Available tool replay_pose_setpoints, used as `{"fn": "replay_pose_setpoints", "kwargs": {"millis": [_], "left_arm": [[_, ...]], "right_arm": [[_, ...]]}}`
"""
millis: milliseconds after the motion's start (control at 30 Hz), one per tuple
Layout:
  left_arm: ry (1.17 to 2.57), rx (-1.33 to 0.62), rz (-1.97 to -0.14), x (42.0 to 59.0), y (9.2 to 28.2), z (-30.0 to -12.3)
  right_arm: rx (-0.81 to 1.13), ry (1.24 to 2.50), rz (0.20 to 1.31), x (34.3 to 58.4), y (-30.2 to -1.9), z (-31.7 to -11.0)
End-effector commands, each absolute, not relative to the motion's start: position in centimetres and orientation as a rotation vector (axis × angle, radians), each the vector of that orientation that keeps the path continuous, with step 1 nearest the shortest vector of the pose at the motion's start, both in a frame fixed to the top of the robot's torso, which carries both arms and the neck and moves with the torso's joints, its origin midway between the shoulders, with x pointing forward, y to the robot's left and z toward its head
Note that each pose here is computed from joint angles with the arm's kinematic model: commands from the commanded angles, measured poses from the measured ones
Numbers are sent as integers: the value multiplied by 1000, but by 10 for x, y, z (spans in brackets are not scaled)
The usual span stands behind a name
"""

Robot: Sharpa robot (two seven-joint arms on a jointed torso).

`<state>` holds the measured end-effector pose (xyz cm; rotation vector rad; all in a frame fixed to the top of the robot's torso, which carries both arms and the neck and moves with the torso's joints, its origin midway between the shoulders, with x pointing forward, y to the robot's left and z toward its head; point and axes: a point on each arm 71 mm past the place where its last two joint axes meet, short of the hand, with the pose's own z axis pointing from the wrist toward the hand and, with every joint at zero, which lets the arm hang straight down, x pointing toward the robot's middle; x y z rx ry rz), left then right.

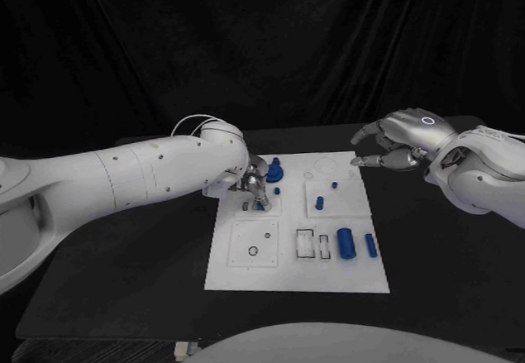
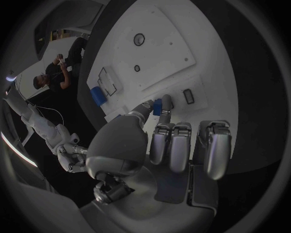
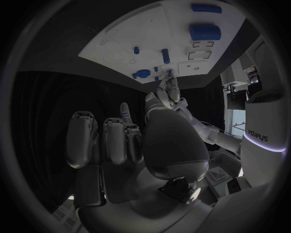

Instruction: Assemble the parts on the task board

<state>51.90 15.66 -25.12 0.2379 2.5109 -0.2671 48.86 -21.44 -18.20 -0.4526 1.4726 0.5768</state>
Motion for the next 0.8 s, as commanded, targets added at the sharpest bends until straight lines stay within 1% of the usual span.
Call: {"fn": "replay_pose_setpoints", "kwargs": {"millis": [33,100,267,367,800], "left_arm": [[2492,219,-251,519,159,-247],[2492,188,-246,518,163,-246],[2557,30,-277,514,171,-247],[2578,-24,-280,513,174,-248],[2565,-99,-290,515,175,-247]], "right_arm": [[-438,1494,554,489,-217,-185],[-438,1499,553,489,-217,-186],[-438,1510,551,489,-217,-188],[-438,1516,550,488,-217,-189],[-441,1530,548,489,-216,-191]]}}
